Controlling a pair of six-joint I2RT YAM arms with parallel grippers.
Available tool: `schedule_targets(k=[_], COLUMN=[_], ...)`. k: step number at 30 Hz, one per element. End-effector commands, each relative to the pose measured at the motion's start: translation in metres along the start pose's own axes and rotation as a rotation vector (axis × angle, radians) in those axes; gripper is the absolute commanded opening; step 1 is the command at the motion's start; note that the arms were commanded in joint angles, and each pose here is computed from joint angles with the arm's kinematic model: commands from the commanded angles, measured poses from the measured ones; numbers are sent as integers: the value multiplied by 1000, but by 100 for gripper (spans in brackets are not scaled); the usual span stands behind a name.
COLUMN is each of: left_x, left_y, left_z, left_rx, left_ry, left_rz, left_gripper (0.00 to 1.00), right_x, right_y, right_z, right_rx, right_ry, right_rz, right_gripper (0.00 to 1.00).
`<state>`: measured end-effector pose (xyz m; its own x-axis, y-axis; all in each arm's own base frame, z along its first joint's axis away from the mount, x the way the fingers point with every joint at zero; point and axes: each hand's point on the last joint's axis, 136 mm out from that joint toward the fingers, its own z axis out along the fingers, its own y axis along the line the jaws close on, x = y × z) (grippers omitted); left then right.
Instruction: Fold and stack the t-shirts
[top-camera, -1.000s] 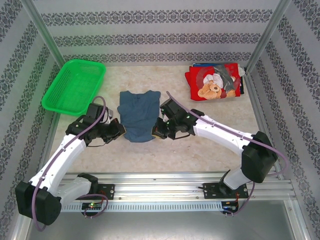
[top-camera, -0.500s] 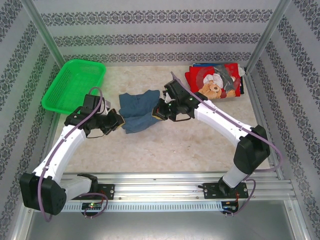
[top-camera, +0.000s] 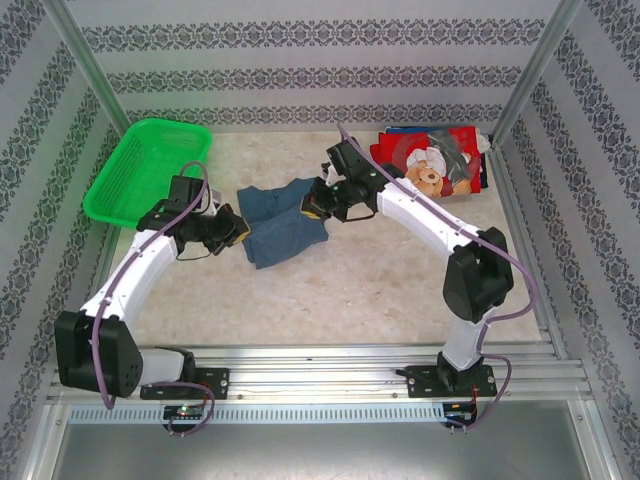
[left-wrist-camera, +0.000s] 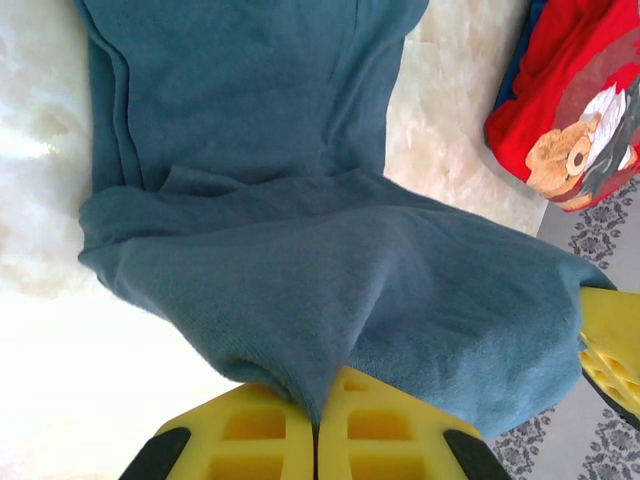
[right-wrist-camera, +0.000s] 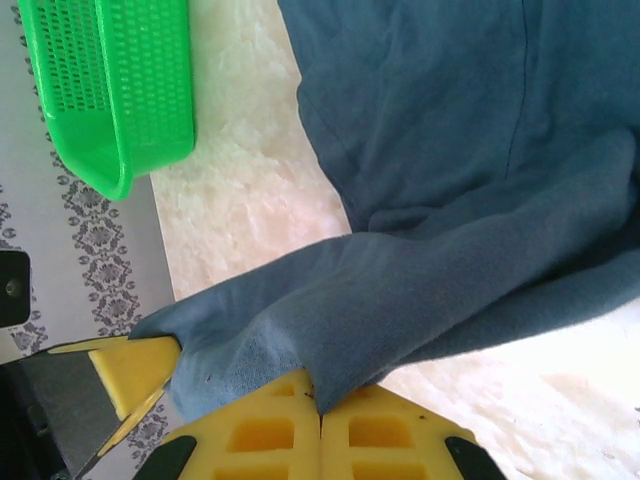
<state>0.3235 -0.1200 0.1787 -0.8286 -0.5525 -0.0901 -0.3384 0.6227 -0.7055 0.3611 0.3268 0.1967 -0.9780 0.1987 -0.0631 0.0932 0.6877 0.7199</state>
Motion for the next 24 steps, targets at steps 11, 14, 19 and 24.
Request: schedule_targets(k=[11, 14, 19, 24], left_x=[-54, -64, -81, -99], left_y=[-14, -11, -6, 1], left_z=[3, 7, 18, 29], left_rx=[58, 58, 59, 54], left_ry=[-57, -60, -55, -54], left_rz=[42, 35, 24, 14], left_gripper=[2, 2, 2, 2], right_x=[-45, -55, -74, -91], right_y=[11, 11, 6, -1], right_z=[12, 18, 31, 41], right_rx=[-39, -41, -38, -36], right_ry=[2, 2, 9, 10], right_rz=[-11, -7, 2, 18], right_gripper=[0, 0, 0, 0])
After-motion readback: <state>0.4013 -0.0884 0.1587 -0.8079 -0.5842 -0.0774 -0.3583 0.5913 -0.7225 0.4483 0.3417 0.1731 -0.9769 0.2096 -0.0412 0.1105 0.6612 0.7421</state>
